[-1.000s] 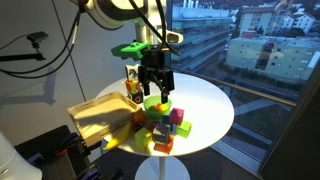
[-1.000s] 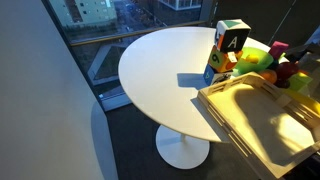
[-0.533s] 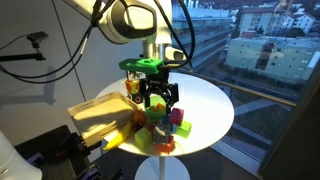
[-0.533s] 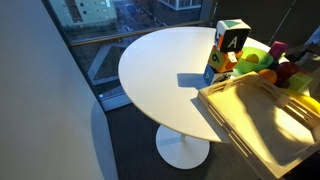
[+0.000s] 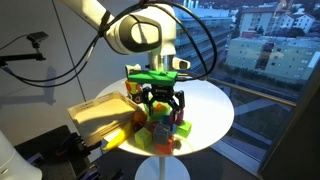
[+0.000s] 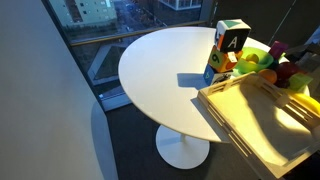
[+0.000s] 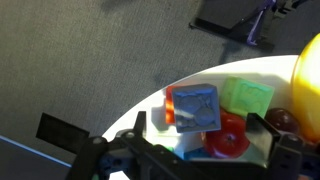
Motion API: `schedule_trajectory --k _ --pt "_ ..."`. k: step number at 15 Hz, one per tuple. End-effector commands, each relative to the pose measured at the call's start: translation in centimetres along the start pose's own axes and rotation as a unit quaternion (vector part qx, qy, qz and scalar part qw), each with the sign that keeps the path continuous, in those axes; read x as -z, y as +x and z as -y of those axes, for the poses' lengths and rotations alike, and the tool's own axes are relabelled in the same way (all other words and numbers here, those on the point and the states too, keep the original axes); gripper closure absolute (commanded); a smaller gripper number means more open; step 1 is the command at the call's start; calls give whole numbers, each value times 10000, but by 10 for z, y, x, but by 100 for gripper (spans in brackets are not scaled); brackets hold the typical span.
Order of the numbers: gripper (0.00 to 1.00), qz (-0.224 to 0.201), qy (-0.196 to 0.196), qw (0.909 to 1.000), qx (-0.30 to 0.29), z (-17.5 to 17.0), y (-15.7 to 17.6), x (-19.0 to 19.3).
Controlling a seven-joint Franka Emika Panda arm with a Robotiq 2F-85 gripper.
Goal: Pick up the gray block and put it in the tray
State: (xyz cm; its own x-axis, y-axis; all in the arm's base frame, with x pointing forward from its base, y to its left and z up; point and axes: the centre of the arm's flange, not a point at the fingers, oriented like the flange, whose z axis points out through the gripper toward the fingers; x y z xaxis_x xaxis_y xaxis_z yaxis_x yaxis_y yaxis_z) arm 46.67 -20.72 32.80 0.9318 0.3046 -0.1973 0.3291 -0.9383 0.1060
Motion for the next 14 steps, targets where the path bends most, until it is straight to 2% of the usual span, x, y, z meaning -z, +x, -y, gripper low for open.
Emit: schedule_trajectory --k 1,6,11,14 --pt "0 -222 41 9990 390 -13 5 -12" --pt "0 -462 195 9953 830 -5 10 -30" --pt "0 -478 431 9905 1219 2 12 -41" --pt "0 -376 390 9923 1114 6 15 -42"
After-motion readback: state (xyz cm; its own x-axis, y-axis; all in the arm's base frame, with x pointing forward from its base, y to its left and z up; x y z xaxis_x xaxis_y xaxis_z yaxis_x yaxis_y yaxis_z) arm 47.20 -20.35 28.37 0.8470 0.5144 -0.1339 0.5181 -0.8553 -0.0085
